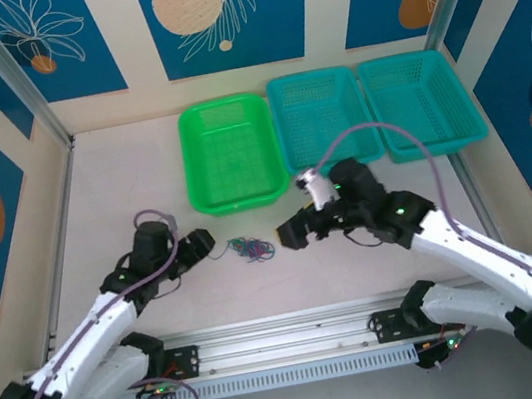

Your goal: Untangle the cables

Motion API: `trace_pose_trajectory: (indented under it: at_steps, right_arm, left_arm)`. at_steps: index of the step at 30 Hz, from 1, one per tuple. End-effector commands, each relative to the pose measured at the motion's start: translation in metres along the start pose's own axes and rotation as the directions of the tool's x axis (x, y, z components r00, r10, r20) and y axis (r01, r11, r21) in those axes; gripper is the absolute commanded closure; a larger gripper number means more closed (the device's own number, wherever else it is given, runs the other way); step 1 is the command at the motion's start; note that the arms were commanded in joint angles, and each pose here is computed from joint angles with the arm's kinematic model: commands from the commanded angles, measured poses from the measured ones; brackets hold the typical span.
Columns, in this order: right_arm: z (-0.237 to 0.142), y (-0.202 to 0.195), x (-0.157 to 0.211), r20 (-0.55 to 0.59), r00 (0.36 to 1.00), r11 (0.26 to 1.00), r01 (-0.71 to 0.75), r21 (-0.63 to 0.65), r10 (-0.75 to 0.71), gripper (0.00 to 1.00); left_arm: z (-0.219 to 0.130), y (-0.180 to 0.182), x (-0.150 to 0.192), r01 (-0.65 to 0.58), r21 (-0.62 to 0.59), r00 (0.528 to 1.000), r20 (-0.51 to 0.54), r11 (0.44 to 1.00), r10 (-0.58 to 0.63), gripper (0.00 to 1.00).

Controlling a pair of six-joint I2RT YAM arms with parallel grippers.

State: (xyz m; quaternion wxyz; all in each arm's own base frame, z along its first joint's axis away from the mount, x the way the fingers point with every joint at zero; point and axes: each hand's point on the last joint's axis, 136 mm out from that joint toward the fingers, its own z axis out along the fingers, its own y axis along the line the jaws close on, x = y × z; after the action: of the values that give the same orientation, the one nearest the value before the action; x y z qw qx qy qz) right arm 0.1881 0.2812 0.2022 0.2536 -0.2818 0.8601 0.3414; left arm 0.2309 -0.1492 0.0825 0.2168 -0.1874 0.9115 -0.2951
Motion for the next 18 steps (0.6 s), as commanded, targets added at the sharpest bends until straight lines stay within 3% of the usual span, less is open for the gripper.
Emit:
trace_pose_trajectory:
  at_steps: [1, 5, 9, 14, 18]
  right_arm:
    - [0.022, 0.0, -0.002, -0.044, 0.995, 0.995, 0.091, 0.049, -0.089, 0.01]
    - [0.053, -0.009, -0.003, -0.057, 0.995, 0.993, 0.088, 0.078, -0.083, 0.01]
    - [0.084, -0.029, -0.004, -0.077, 0.989, 0.978, 0.139, 0.156, -0.128, 0.01]
    - [0.13, -0.043, 0.005, -0.148, 0.974, 0.964, 0.196, 0.179, -0.17, 0.01]
    - [0.16, -0.056, 0.006, -0.175, 0.967, 0.943, 0.224, 0.246, -0.184, 0.04]
  left_arm:
    - [0.014, -0.003, -0.003, 0.06, 0.038, 0.998, 0.03, 0.997, -0.061, 0.33]
    - [0.029, 0.007, -0.006, 0.069, 0.013, 0.995, 0.064, 0.998, -0.07, 0.4]
    - [0.044, 0.005, -0.003, 0.08, 0.028, 0.996, 0.035, 0.996, -0.081, 0.55]
    - [0.05, 0.008, -0.001, 0.07, 0.016, 0.997, 0.028, 0.997, -0.07, 1.0]
    - [0.041, 0.001, -0.006, 0.049, 0.03, 0.998, 0.047, 0.998, -0.051, 1.0]
